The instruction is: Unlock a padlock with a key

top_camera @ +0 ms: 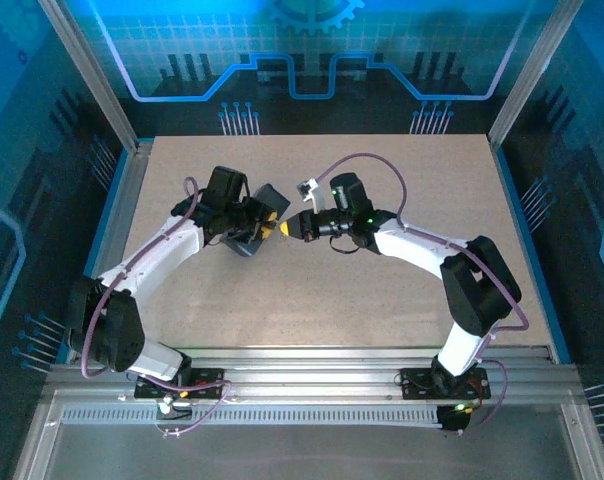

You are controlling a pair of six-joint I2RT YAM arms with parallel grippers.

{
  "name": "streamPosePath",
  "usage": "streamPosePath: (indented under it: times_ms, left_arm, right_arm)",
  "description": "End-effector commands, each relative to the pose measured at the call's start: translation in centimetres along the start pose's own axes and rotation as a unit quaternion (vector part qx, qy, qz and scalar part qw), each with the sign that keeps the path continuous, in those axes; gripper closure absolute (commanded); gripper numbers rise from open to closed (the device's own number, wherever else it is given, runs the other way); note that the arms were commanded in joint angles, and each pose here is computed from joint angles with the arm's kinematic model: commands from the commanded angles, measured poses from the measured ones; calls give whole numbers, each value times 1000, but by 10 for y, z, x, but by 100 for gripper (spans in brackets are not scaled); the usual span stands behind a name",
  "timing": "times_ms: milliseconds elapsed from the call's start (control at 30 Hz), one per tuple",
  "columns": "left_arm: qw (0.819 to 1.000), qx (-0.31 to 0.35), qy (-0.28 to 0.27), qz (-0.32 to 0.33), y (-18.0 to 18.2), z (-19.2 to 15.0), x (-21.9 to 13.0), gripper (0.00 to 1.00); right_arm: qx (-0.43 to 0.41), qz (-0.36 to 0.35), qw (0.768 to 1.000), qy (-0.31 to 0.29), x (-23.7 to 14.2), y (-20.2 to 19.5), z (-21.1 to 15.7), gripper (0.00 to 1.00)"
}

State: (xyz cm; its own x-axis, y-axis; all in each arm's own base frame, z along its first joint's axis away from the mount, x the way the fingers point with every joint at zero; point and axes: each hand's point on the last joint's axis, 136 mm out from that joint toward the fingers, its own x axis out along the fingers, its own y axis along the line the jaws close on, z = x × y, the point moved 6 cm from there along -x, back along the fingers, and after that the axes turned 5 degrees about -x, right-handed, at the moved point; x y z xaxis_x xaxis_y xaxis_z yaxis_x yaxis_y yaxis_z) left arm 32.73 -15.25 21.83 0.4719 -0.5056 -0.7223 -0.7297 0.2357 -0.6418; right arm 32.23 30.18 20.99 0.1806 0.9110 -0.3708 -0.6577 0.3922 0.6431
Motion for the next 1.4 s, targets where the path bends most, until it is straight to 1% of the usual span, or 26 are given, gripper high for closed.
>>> streamPosePath:
  times_ms: [0, 200, 367, 700, 1367]
  left_arm:
    - [999, 9, -8, -39, -12, 4, -16, 100]
    - [999, 9, -7, -38, -13, 5, -15, 100]
    - [999, 9, -4, -40, -15, 4, -15, 100]
    - [999, 24, -6, -36, -18, 4, -18, 100]
    - [999, 33, 0, -39, -21, 1, -20, 100]
  right_arm:
    - [17, 39, 999, -5, -9, 5, 6, 100]
    - [27, 41, 999, 10, -6, 4, 3, 100]
    - [18, 42, 999, 19, 2, 7, 6, 100]
    - [18, 32, 999, 31, -1, 3, 1, 100]
    - [17, 40, 999, 27, 6, 2, 9, 100]
